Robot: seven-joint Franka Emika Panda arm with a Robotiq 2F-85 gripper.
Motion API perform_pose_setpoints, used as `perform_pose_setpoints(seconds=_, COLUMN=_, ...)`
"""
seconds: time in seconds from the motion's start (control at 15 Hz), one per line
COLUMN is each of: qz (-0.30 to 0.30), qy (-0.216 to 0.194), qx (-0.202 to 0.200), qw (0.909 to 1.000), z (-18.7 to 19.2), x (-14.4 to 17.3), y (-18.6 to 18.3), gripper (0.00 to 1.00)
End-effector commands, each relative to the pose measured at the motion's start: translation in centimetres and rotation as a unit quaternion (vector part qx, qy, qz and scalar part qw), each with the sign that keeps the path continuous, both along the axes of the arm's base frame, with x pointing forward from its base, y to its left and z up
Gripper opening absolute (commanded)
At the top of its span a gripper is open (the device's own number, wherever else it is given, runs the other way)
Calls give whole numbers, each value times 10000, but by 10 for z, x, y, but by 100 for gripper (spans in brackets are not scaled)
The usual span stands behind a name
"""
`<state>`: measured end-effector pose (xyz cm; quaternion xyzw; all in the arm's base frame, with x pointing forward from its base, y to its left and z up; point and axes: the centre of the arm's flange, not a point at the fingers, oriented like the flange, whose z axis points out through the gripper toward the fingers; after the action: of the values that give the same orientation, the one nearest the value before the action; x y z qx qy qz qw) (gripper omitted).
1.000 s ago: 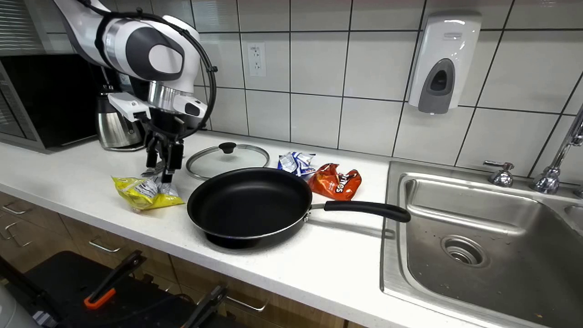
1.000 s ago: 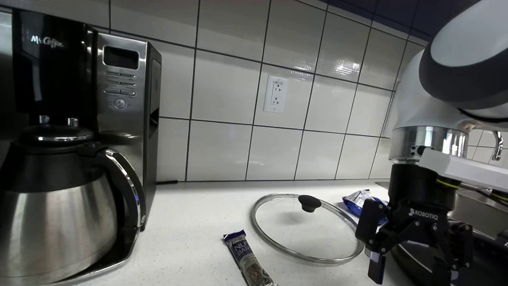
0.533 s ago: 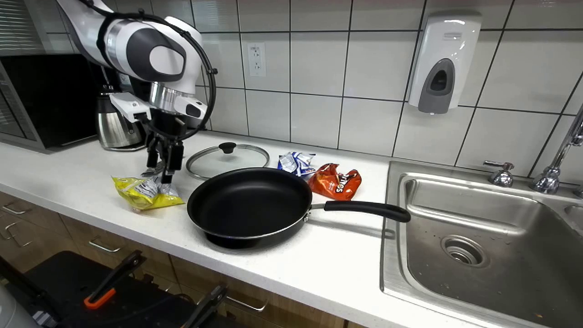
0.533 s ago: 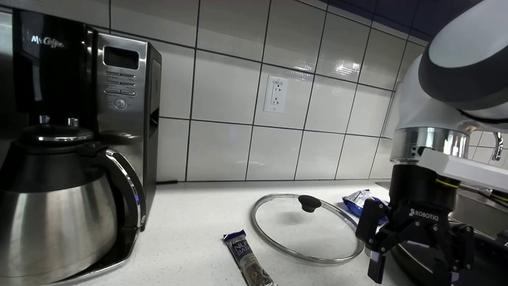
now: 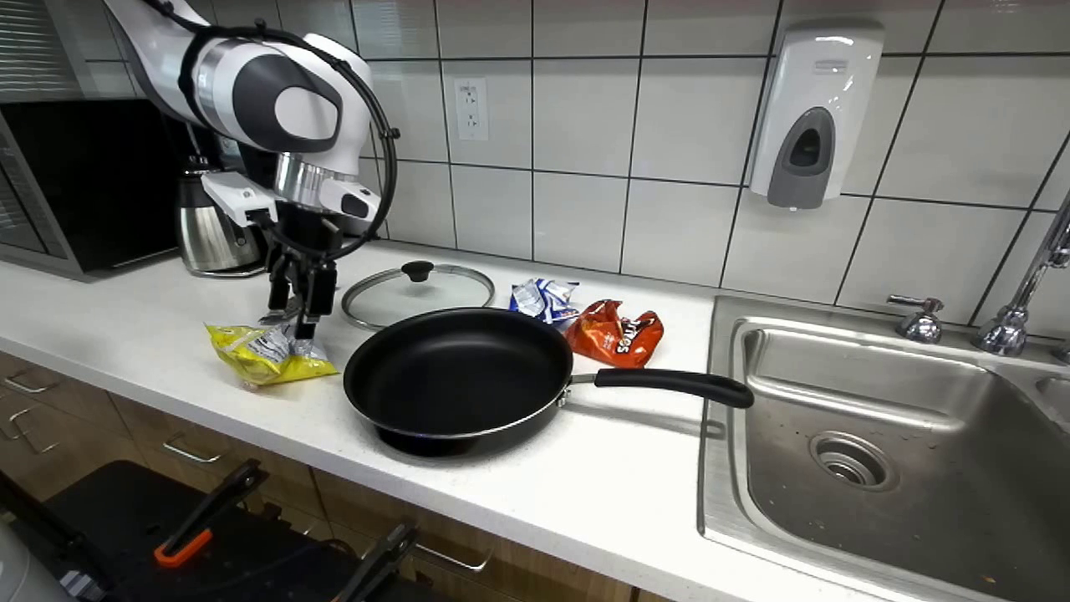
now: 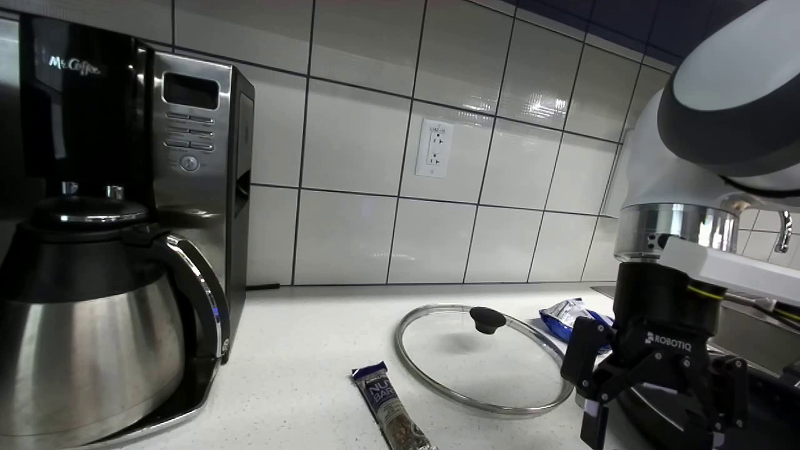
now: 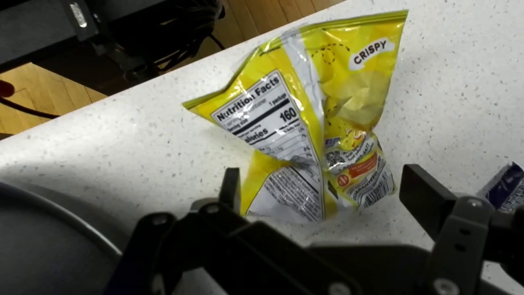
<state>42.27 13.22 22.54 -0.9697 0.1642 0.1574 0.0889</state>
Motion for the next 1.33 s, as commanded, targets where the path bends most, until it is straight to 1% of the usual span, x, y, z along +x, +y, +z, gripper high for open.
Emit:
perform_pose_setpoints(seconds=0.0, qz=71, qy=67, qx=121, qw=9999, z=1, x=0, y=-1, gripper=72)
perform_pose_setpoints(seconds=0.07, qz=77, qy=75, qx=129, qw=9999, z=0, x=0, y=-1, gripper=66)
perform_pose_setpoints(seconds=0.13, qz=86, qy=84, qx=142, qw=9998, z=-1, x=0, y=-1, gripper=56)
perform_pose_setpoints(seconds=0.27, qz=100, qy=101, qx=154, qw=9998, z=-3, x=0, y=-1, gripper=40)
perform_pose_setpoints(seconds=0.6, qz=130, qy=132, qx=171, qw=9997, z=-6, x=0, y=-2, gripper=3)
perform_pose_setpoints(seconds=0.67, qz=140, qy=130, qx=170, qw=9997, z=-5, x=0, y=-3, gripper=0)
perform_pose_setpoints(seconds=1.13, qz=314, qy=104, qx=194, qw=9993, z=14, x=4, y=-5, gripper=0)
perform_pose_setpoints(seconds=1.27, qz=444, qy=-13, qx=366, qw=9983, z=29, x=6, y=-5, gripper=0)
